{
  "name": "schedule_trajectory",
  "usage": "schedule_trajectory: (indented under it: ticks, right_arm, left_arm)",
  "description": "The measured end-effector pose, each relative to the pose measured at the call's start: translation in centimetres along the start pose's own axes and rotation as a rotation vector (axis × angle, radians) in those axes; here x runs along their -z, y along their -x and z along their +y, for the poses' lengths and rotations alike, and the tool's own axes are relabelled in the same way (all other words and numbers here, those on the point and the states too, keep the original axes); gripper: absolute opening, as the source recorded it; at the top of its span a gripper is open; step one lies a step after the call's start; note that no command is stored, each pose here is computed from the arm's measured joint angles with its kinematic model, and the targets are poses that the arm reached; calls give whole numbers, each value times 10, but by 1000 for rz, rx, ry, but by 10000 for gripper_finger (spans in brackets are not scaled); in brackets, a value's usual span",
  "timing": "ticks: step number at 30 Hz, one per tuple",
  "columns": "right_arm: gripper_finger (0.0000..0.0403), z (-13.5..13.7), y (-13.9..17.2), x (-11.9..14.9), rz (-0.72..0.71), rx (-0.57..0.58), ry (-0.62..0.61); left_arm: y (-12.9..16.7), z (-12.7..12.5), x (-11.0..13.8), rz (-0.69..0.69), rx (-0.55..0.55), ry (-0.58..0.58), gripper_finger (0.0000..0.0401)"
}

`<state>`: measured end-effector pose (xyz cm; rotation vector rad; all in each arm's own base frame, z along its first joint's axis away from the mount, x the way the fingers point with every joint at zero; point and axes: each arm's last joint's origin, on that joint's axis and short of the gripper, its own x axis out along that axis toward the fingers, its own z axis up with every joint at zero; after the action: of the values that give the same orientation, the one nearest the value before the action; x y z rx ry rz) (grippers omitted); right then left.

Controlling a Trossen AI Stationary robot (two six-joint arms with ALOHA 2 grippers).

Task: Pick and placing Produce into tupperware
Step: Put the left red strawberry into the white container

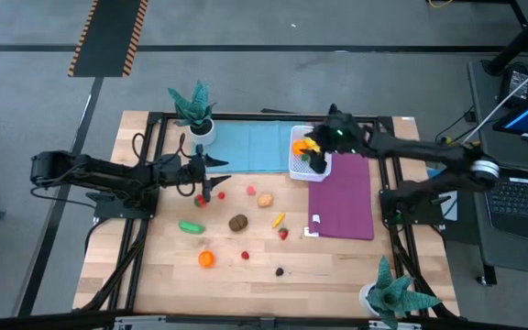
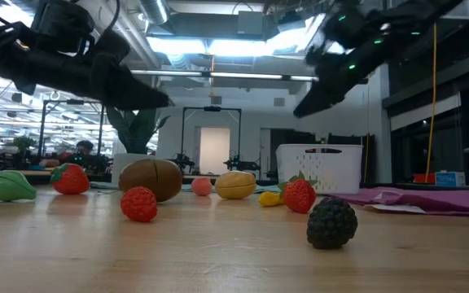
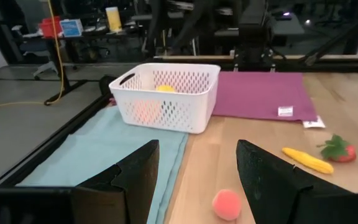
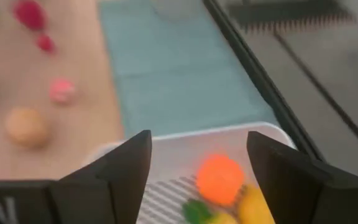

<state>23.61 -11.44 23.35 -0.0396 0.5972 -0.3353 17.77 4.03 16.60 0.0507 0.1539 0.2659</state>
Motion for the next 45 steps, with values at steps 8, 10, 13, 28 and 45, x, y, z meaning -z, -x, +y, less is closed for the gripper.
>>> schedule_trajectory:
  ticks: [8,10,13,28,45]
  right_arm:
    - [265,47,23,42,-278,-105,67]
    - [265,55,23,48,-338,-128,83]
    - [265,63,23,53,-363,-137,94]
    - [265,71,24,51,-381,-138,82]
    - [265,71,25,50,-396,-142,66]
  left_arm:
    - [9,-14,-12,-92,183,-33,207]
    - [11,-18,-15,-114,263,-33,207]
    - [15,-23,-15,-94,308,-3,207]
    - [32,-33,-59,473,70,28,207]
    - [55,-41,-37,854,-62,129,207]
